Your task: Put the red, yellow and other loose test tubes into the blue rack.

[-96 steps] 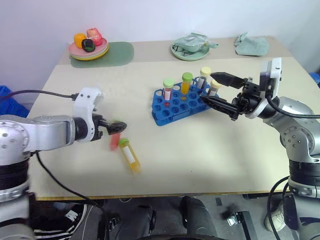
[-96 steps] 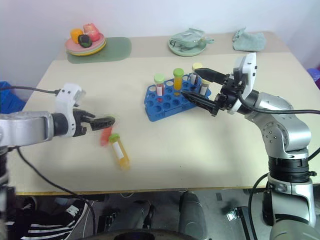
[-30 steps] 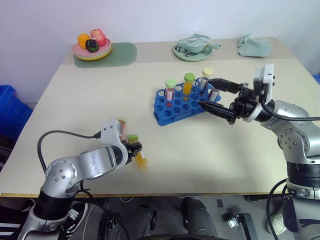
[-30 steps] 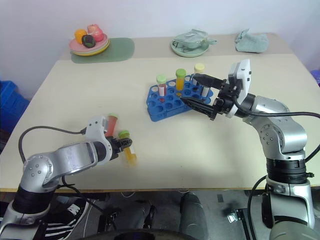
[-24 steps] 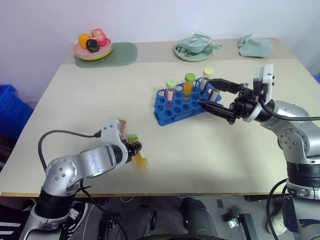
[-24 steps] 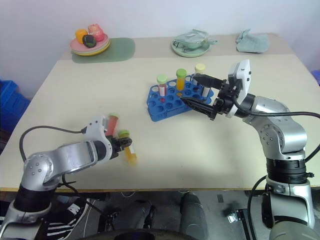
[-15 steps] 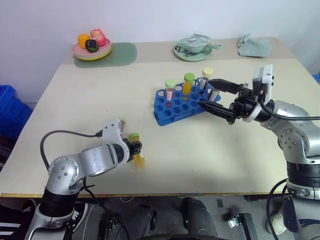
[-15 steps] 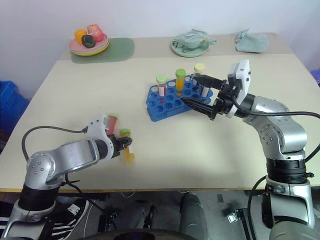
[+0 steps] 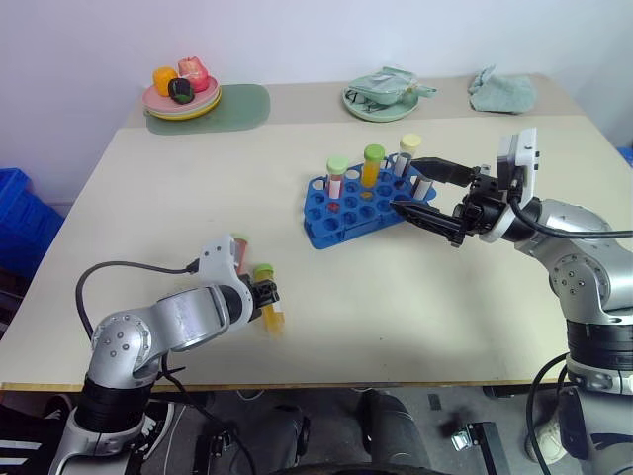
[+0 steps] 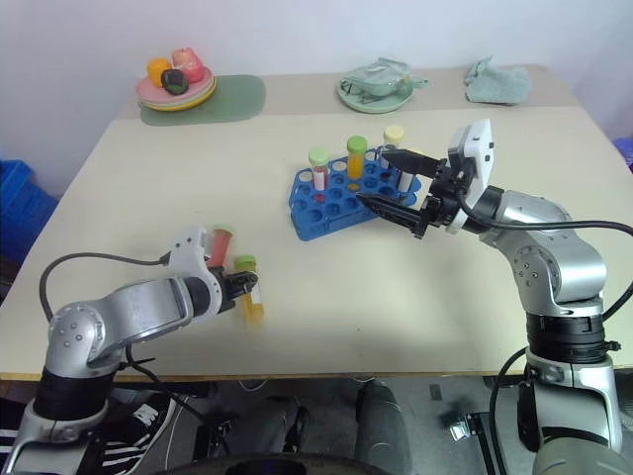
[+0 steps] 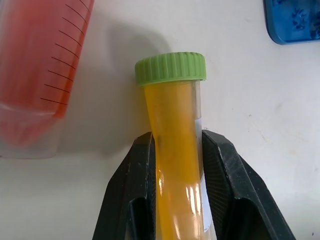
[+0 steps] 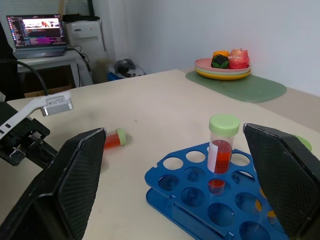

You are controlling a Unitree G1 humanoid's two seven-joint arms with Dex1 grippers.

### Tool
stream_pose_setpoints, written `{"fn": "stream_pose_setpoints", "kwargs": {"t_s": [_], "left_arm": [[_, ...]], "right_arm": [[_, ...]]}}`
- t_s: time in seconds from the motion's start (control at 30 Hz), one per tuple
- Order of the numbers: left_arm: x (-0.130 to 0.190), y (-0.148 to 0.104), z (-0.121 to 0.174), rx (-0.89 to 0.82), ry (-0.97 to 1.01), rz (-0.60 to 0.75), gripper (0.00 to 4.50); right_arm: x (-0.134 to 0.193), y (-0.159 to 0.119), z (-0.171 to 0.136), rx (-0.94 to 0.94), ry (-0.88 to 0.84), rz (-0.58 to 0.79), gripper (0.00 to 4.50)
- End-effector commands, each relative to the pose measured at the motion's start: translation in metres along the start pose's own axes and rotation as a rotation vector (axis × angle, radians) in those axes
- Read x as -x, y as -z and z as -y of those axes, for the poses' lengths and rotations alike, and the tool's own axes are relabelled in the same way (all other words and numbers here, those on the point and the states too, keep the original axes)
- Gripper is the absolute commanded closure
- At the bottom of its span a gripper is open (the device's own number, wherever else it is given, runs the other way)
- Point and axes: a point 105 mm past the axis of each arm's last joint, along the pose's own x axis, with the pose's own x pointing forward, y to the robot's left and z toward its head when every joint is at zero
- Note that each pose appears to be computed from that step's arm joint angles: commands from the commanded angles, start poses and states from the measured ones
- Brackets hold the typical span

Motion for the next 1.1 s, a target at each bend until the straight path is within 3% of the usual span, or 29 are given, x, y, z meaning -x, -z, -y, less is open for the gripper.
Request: {"fn": "stream_pose_setpoints", "kwargs": {"t_s": [0.03, 0.47, 0.73, 1.0, 1.1], "left_arm": [[0.009, -0.013, -0.001, -0.050, -0.006, 0.059, 3.78], [0.060, -0.063, 0.014, -0.435, 0.083, 0.270, 3.78], [0.082, -0.100, 0.039, -0.689, 0.209, 0.743, 3.78], [0.087, -0.109, 0.050, -0.859, 0.376, 1.059, 3.78], [0.079, -0.107, 0.061, -0.893, 0.476, 1.108, 3.78]], "right_arm": [[-0.002, -0.011, -0.003, 0.037, -0.019, 0.028, 0.00], [-0.001, -0.007, -0.009, 0.003, -0.050, 0.025, 0.00], [-0.003, -0.011, -0.011, 0.002, -0.060, 0.039, 0.00], [-0.002, -0.009, -0.011, -0.002, -0.038, 0.044, 0.00], [-0.001, -0.009, -0.010, -0.002, -0.021, 0.045, 0.00]]}}
